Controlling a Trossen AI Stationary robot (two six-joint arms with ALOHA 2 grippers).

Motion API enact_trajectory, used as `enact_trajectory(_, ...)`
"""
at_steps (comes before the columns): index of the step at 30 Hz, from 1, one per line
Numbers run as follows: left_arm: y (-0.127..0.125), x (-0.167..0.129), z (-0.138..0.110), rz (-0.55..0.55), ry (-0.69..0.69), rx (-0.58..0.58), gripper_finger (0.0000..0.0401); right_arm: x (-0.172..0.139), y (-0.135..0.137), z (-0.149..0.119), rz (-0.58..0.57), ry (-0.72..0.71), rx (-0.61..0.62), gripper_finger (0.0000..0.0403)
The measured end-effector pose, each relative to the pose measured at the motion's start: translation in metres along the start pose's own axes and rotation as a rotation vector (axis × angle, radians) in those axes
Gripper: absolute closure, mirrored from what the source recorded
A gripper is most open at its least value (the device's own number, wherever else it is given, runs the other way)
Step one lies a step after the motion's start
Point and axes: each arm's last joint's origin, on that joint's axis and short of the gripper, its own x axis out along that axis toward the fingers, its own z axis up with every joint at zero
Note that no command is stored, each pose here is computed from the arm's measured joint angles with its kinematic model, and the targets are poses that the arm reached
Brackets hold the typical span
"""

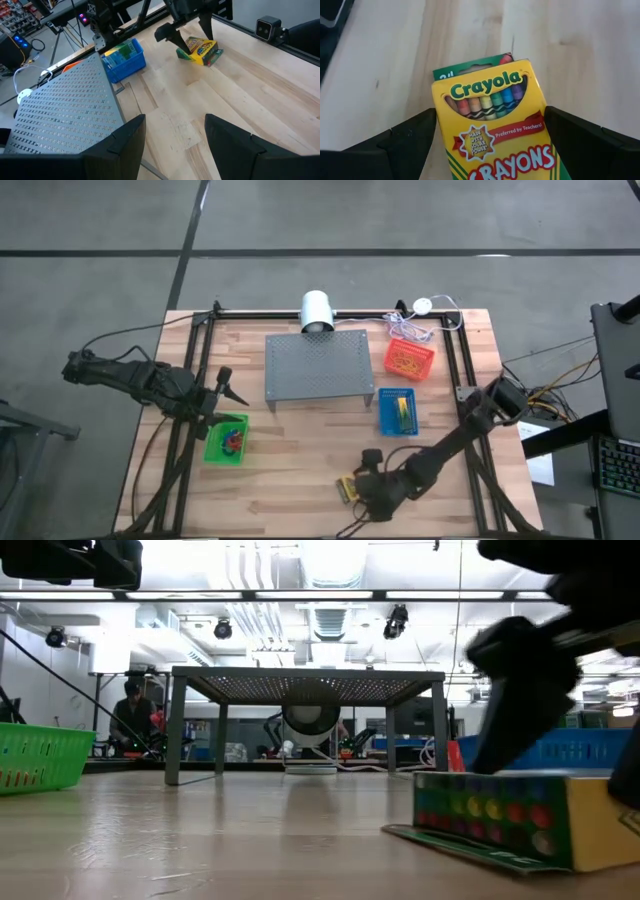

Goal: Pick & Place Office Desk Supplies
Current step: Put the yellow crayons into the blue bin

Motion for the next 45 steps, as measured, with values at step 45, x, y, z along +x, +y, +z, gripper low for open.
enact_trajectory(45, 0.000, 0.000, 0.000, 0.000, 0.000, 0.000, 0.0192, -0.022, -0.012, 0.020, 0.072, 0.047, 0.066, 0.0039)
